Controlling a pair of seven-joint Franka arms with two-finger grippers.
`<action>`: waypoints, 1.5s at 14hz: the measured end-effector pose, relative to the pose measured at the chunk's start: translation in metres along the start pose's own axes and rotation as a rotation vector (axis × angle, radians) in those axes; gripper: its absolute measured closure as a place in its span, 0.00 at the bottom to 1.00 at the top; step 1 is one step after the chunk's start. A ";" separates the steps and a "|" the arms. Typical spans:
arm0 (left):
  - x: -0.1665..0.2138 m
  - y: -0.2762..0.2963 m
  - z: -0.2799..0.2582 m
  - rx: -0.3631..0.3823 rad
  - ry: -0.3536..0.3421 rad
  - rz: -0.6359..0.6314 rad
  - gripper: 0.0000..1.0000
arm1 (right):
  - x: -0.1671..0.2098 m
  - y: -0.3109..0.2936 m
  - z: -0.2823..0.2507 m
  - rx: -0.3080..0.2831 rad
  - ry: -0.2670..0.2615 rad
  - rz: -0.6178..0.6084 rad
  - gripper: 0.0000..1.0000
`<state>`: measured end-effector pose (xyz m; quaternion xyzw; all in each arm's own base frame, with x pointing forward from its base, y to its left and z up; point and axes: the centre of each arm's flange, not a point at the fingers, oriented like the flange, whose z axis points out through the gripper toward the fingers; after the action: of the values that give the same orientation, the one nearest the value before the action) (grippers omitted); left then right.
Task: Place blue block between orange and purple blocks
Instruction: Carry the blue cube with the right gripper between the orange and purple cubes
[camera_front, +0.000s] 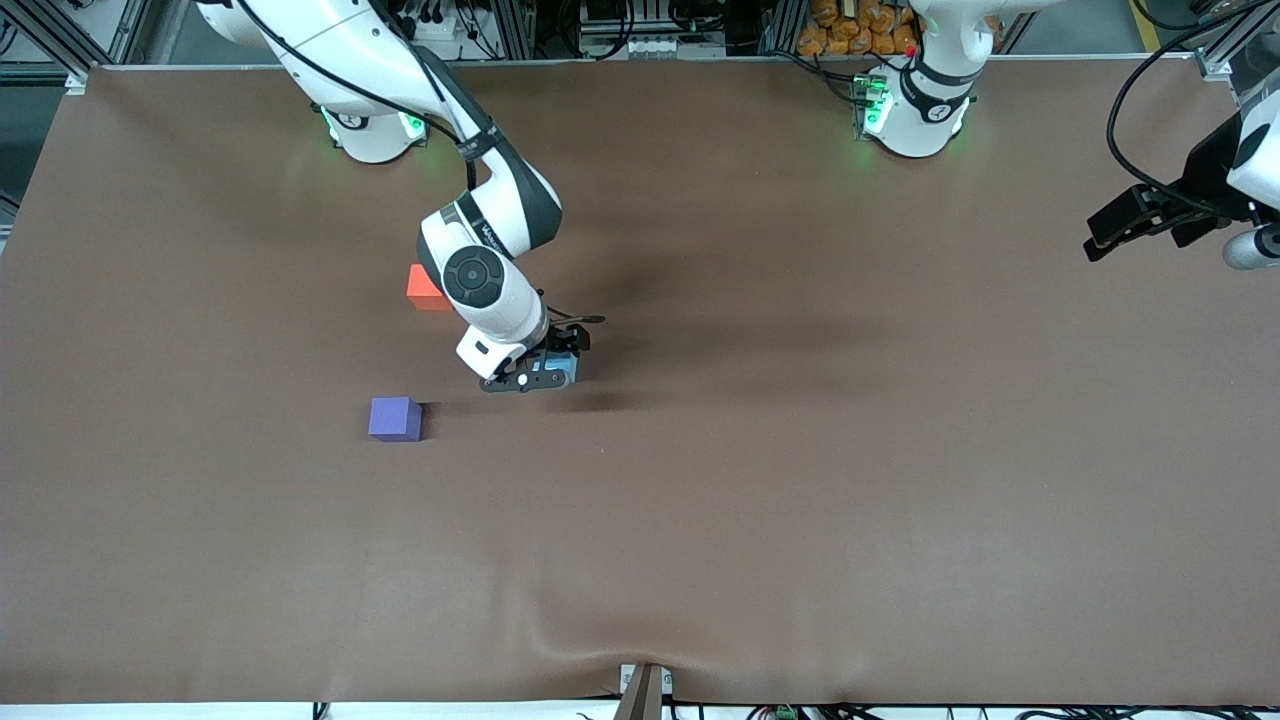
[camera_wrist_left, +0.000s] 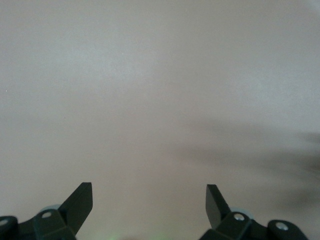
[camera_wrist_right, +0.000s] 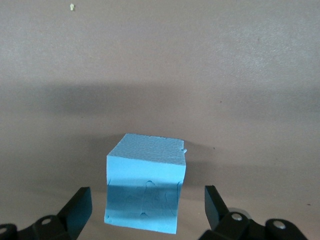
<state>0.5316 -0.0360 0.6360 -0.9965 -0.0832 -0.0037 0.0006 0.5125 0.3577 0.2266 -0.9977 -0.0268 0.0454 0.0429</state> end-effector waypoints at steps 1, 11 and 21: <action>0.000 0.000 0.001 0.001 -0.002 0.000 0.00 | 0.000 0.000 0.000 0.001 0.001 0.000 0.00; -0.001 0.000 0.006 0.003 -0.015 0.000 0.00 | -0.007 -0.004 0.036 -0.008 -0.008 0.018 0.19; -0.005 0.003 0.010 0.011 -0.042 0.008 0.00 | 0.018 0.136 -0.128 -0.025 -0.137 0.020 0.44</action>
<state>0.5270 -0.0404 0.6263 -0.9967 -0.0791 0.0177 0.0042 0.5490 0.2126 0.3398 -0.9929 -0.0203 0.1137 0.0279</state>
